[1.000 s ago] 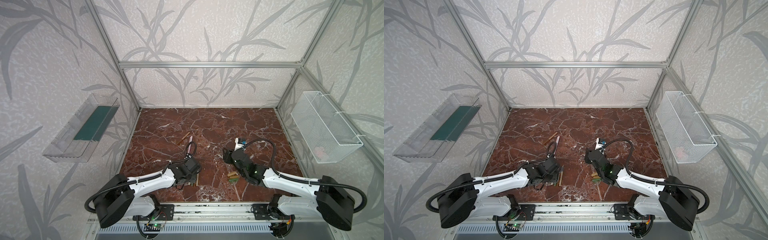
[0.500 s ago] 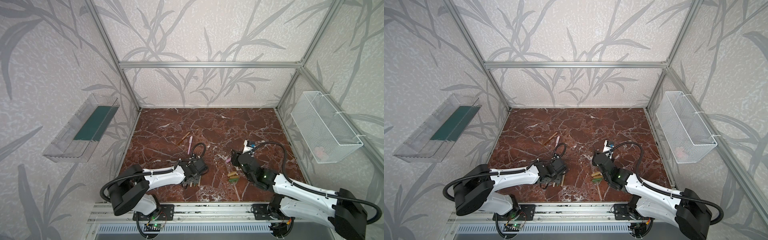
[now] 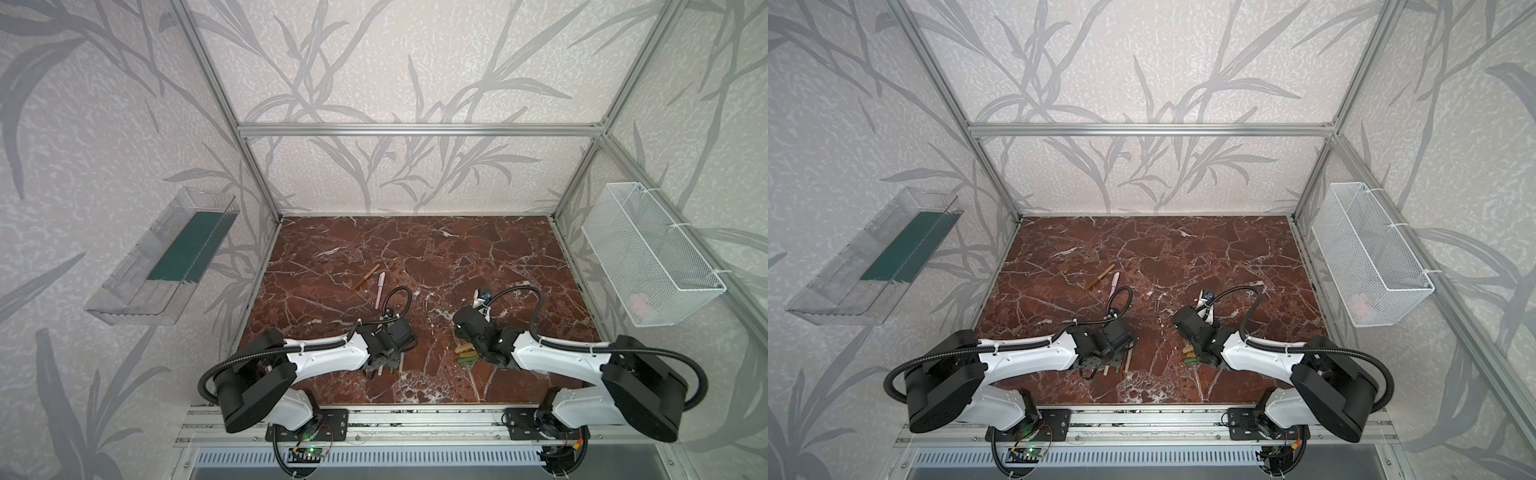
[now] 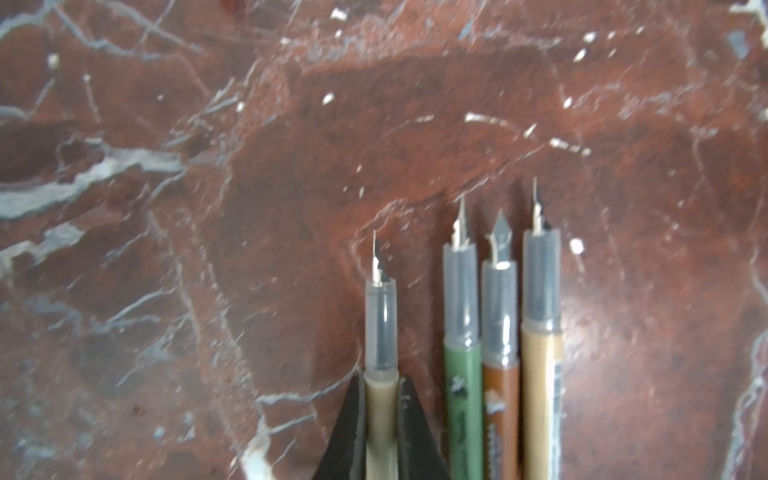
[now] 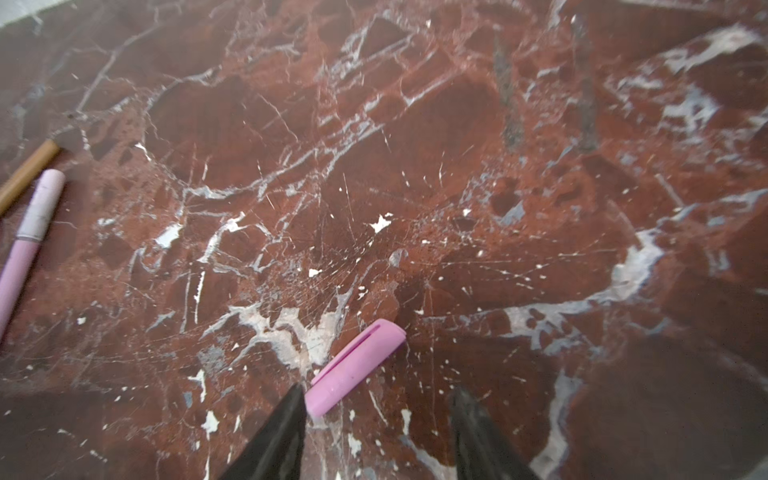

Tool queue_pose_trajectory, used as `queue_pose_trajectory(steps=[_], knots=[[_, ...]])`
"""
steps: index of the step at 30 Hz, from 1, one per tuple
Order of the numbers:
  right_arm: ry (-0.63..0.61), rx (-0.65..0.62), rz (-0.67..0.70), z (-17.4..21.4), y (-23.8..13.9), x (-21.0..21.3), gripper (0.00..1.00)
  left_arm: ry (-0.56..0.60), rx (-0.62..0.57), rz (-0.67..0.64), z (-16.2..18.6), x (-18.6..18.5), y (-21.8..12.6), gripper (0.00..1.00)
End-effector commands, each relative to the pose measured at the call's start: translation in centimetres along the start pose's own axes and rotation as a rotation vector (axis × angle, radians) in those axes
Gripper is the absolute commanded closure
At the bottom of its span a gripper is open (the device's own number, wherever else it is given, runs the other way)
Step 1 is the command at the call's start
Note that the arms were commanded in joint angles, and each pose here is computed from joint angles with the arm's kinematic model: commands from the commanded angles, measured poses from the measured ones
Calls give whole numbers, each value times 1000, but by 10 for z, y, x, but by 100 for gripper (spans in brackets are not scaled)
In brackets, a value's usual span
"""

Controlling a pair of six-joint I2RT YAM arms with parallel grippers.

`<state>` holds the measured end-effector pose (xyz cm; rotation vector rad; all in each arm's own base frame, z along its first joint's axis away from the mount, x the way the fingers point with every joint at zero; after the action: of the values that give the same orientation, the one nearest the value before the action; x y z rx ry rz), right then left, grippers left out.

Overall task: Insert the pens into the pen caps
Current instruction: 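Grasp the beige pen with the left gripper while the right moves away, then lift the beige pen with the left gripper while the right lowers to the tan caps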

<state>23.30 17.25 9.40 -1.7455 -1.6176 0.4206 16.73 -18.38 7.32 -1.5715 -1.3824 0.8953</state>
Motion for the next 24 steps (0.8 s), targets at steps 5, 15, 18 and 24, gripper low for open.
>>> queue_pose_trajectory(steps=[5,15,18,24], knots=[[79,65,-54,0,20,15,46,-25,-59,-75,-2,24,-26,100],[167,107,-51,0,-19,-11,47,68,-118,199,-9,-2,-41,100],[236,171,3,16,-23,-20,52,83,-158,306,-12,-13,-46,100],[325,209,73,36,-30,-30,49,112,-168,432,-11,-25,-54,100]])
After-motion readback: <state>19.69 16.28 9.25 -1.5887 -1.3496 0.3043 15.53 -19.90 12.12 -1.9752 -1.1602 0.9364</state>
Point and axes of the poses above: each gripper's point midway between its finger pads, its own y axis out along the fingers, its own x axis along the line the jaws close on, z = x × y, the point moved 6 cm from there along -y, back along the fingers
